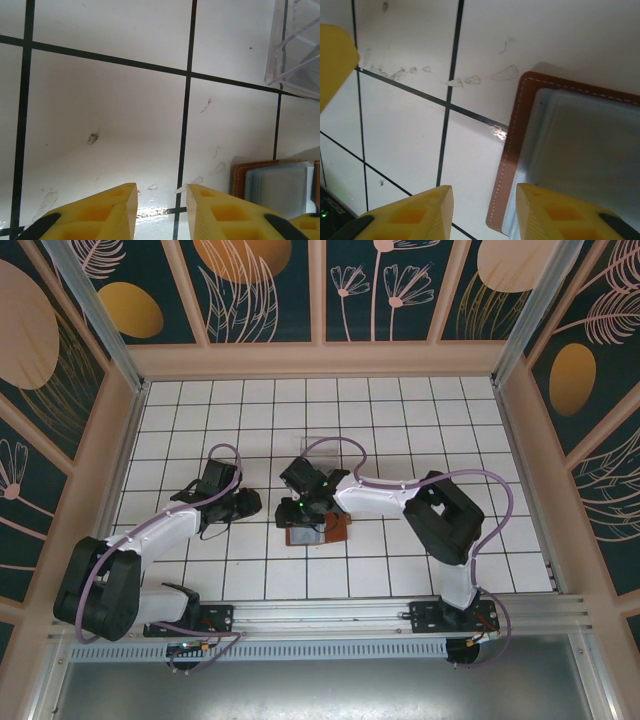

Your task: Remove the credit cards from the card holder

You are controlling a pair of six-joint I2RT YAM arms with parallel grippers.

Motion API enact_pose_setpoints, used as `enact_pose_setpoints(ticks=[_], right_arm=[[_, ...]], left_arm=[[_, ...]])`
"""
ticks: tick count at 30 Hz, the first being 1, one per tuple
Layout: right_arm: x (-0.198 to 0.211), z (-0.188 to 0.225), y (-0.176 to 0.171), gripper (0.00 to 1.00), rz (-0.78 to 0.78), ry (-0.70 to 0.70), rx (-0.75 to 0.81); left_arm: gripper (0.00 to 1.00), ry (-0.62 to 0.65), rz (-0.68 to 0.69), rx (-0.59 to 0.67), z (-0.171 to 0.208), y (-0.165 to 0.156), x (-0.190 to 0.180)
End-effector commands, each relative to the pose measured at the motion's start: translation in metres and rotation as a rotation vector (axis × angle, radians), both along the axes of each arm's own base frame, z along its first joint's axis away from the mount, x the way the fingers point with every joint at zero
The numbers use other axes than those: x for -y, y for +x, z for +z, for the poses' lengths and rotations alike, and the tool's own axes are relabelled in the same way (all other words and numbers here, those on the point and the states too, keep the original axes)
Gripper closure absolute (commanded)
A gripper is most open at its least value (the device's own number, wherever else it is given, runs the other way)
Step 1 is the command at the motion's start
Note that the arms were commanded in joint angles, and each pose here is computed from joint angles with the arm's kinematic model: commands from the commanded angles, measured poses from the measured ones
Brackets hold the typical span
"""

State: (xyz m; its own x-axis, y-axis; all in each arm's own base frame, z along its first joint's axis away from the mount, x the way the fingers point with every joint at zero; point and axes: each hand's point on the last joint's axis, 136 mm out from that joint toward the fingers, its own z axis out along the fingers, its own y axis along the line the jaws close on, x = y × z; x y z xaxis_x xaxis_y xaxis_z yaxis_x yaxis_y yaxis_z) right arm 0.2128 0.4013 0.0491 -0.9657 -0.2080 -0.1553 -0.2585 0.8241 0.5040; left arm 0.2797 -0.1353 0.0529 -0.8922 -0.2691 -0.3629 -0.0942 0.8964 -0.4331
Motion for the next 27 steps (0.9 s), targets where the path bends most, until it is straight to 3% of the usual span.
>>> enact_pose_setpoints(ticks=[1, 27], right_arm=[[0.003, -0.007, 0.0, 0.61, -0.021, -0.05, -0.007], [0.056, -0.016, 0.009, 0.58, -0.097, -0.367, 0.074]], left_arm=[[0.67, 0.002, -0.027, -0.004, -0.003, -0.002, 0.001], [0.66, 0.006, -0.068, -0.005, 0.001, 0.008, 0.008]])
